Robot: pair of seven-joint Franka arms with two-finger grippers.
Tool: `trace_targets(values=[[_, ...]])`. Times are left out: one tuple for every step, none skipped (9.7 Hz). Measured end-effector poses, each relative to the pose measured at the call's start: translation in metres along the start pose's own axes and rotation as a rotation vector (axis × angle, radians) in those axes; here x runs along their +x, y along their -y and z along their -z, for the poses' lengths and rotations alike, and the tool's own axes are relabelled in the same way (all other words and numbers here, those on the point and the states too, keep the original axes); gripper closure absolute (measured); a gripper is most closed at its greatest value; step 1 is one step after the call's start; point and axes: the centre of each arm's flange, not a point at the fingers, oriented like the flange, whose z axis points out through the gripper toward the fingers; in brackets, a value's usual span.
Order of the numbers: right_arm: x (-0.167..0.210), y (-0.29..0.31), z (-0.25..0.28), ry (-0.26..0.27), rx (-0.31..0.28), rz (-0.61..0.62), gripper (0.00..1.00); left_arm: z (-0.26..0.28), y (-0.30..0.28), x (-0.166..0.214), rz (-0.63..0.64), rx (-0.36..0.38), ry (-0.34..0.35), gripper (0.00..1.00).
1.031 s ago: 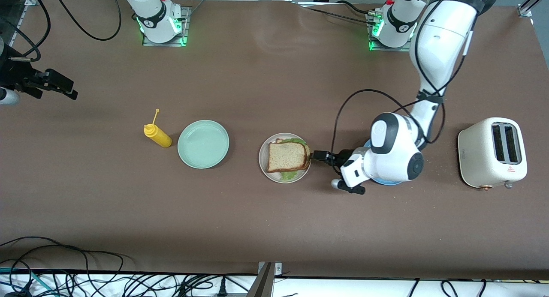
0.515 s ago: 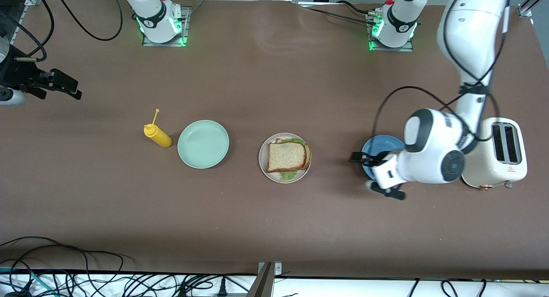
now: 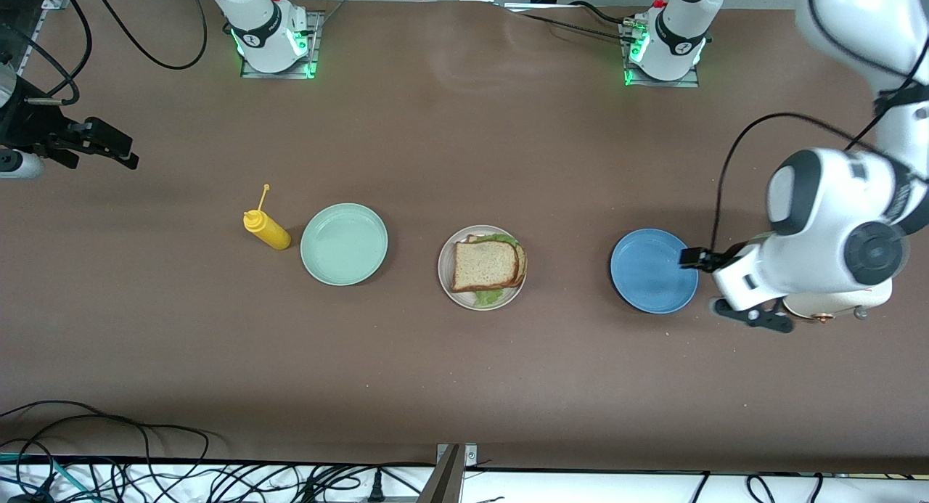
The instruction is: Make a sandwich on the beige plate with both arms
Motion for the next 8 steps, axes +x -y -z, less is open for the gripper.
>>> trace_targets(values=[[0.000,0.000,0.000,0.000,0.000,0.000,0.00,0.017,0.007,-0.011,0.015,0.001,0.010,0.00],[0.000,0.000,0.000,0.000,0.000,0.000,0.00,0.035,0.011,-0.020,0.024,0.000,0.023,0.00],[0.000,0.000,0.000,0.000,0.000,0.000,0.00,0.053,0.013,-0.028,0.035,0.001,0.032,0.00],[0.000,0.000,0.000,0.000,-0.004,0.001,0.00,0.068,0.016,-0.035,0.052,0.021,0.041,0.00],[0.000,-0.001,0.000,0.000,-0.014,0.002,0.00,0.081,0.019,-0.041,0.078,0.064,0.044,0.00],[0.000,-0.002,0.000,0.001,-0.020,0.002,0.00,0.095,0.018,-0.048,0.104,0.093,0.038,0.00],[0.000,-0.002,0.000,0.001,-0.021,0.002,0.00,0.110,0.014,-0.057,0.119,0.100,0.024,0.00],[0.000,-0.002,0.000,0.001,-0.022,0.003,0.00,0.128,0.012,-0.068,0.125,0.100,0.003,0.00]])
